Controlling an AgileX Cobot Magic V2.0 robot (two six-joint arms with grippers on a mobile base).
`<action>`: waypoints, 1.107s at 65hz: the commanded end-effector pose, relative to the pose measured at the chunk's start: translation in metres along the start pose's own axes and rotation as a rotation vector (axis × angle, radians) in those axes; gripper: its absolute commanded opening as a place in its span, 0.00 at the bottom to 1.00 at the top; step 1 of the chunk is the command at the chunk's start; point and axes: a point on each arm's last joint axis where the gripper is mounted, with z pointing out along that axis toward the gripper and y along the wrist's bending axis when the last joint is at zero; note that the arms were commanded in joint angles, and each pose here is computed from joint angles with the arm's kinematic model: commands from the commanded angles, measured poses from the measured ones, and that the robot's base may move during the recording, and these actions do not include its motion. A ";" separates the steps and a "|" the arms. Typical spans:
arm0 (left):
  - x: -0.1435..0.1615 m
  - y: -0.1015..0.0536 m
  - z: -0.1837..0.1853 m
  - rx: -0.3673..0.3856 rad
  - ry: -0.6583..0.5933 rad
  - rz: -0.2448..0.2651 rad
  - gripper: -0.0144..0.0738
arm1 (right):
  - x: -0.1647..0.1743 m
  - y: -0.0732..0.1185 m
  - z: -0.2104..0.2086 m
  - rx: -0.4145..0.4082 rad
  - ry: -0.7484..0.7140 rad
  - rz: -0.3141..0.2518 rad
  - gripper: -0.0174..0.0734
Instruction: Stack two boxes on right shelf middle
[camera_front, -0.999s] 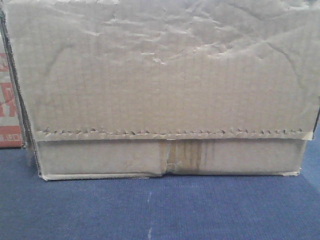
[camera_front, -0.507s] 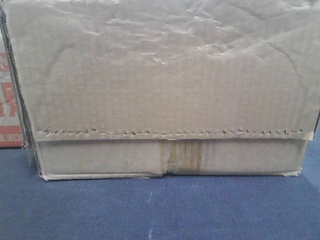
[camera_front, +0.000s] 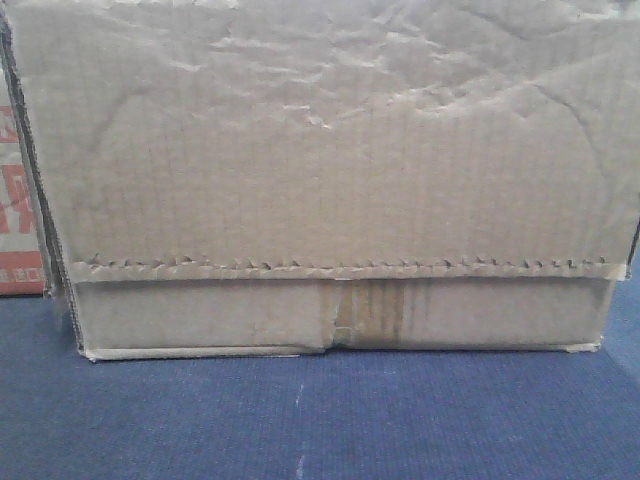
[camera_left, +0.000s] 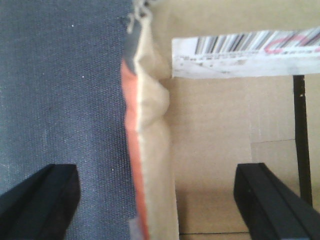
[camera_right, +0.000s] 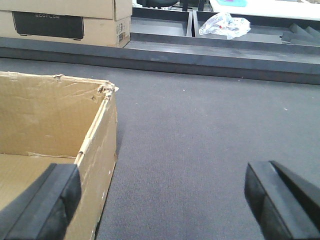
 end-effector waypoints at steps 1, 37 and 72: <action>-0.002 0.001 -0.002 0.005 -0.016 -0.001 0.62 | -0.002 0.000 -0.001 0.006 -0.016 -0.010 0.82; 0.010 -0.002 -0.042 -0.030 -0.051 -0.039 0.04 | -0.002 0.000 -0.001 0.006 -0.016 -0.010 0.82; 0.035 -0.020 -0.233 -0.107 -0.620 -0.163 0.04 | -0.002 0.001 -0.001 -0.008 -0.014 -0.003 0.82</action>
